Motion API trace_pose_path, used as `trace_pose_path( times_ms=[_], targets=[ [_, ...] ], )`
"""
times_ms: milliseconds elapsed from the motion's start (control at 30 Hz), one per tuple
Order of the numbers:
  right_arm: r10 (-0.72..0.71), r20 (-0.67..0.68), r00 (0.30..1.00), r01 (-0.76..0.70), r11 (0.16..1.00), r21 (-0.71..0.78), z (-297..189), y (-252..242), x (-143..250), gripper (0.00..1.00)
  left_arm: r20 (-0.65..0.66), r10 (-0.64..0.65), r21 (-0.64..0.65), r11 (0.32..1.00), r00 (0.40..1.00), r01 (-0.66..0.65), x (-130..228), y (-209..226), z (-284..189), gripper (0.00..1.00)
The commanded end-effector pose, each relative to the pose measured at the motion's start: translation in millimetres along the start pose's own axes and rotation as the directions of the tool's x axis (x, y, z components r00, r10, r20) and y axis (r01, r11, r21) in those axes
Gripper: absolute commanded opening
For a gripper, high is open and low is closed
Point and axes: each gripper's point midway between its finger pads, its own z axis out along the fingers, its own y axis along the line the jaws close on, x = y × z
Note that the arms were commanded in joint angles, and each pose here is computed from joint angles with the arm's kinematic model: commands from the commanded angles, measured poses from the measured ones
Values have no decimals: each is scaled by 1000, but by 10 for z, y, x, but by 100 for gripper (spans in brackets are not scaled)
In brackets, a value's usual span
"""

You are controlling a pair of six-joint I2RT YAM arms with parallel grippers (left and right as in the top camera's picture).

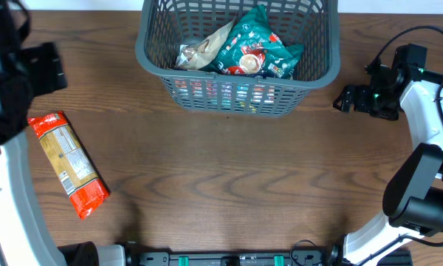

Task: Pack container
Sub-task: 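Move left gripper down onto the red-and-beige biscuit pack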

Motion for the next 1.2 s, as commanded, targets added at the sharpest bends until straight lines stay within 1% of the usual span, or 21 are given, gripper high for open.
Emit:
trace_pose_path(
  times_ms=[0,100,233,433,533,600,767,933,1167],
  targets=[
    [-25,17,1000,25,1000,-7,-21,42,-42,99,-59,-291,-82,955,955,286,189,173,127,99],
    [-26,23,999,26,1000,-14,-22,54,-57,99,-94,-338,-125,937,936,326,362,196,267,99],
    [-26,27,999,27,999,-30,-23,81,-64,99,-135,-366,-150,926,921,346,640,130,480,99],
    [-26,26,999,27,999,-31,-23,84,-63,99,-202,-346,-178,933,916,313,1231,-5,922,99],
    [-27,28,999,28,999,-31,-23,83,-67,99,-259,-306,-173,948,916,268,1528,-119,1183,99],
    [-29,28,999,30,999,-30,-23,82,-66,99,-301,-272,-133,961,914,242,1693,-244,1361,99],
    [-42,28,999,43,999,-30,-23,83,-66,99,-363,-310,-114,951,879,289,2063,-331,1723,99],
    [-42,27,999,43,999,-30,-23,83,-64,99,-421,-311,-74,948,852,310,2323,-257,1977,99],
    [-41,26,999,42,999,-31,-23,83,-62,99,-472,-191,-27,979,861,202,2459,-146,2254,99]
  ],
)
